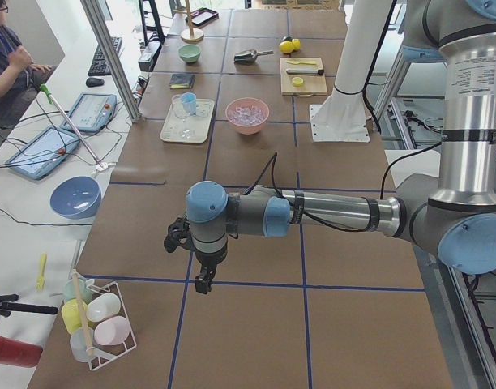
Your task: Put ice in cup with scoop
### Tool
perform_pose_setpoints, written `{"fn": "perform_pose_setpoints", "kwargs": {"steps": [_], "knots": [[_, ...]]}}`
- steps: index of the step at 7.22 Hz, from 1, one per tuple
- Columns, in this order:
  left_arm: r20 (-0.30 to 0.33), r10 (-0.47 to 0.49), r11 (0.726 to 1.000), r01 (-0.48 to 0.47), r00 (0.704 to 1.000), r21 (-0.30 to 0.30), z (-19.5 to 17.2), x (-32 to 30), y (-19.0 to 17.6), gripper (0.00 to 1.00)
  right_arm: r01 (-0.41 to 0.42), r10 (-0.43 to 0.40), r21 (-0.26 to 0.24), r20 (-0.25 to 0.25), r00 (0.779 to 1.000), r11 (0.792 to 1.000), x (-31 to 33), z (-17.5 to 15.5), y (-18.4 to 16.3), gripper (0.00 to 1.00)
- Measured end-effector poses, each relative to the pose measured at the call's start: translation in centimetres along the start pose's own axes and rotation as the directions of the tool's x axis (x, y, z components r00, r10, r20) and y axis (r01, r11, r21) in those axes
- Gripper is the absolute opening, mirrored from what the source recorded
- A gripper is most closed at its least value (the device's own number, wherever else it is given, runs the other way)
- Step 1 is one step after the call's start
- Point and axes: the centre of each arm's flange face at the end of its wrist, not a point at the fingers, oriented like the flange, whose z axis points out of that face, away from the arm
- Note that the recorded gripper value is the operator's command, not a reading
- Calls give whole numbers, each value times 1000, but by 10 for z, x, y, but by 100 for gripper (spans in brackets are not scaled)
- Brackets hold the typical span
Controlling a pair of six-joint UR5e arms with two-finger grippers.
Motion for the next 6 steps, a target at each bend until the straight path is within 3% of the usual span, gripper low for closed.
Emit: {"fn": "perform_pose_setpoints", "kwargs": {"steps": [6], "knots": [[4, 8, 1000, -8, 1000, 8, -4, 3, -3, 100, 5, -5, 5, 0, 1000, 1000, -2, -2, -2, 100]]}}
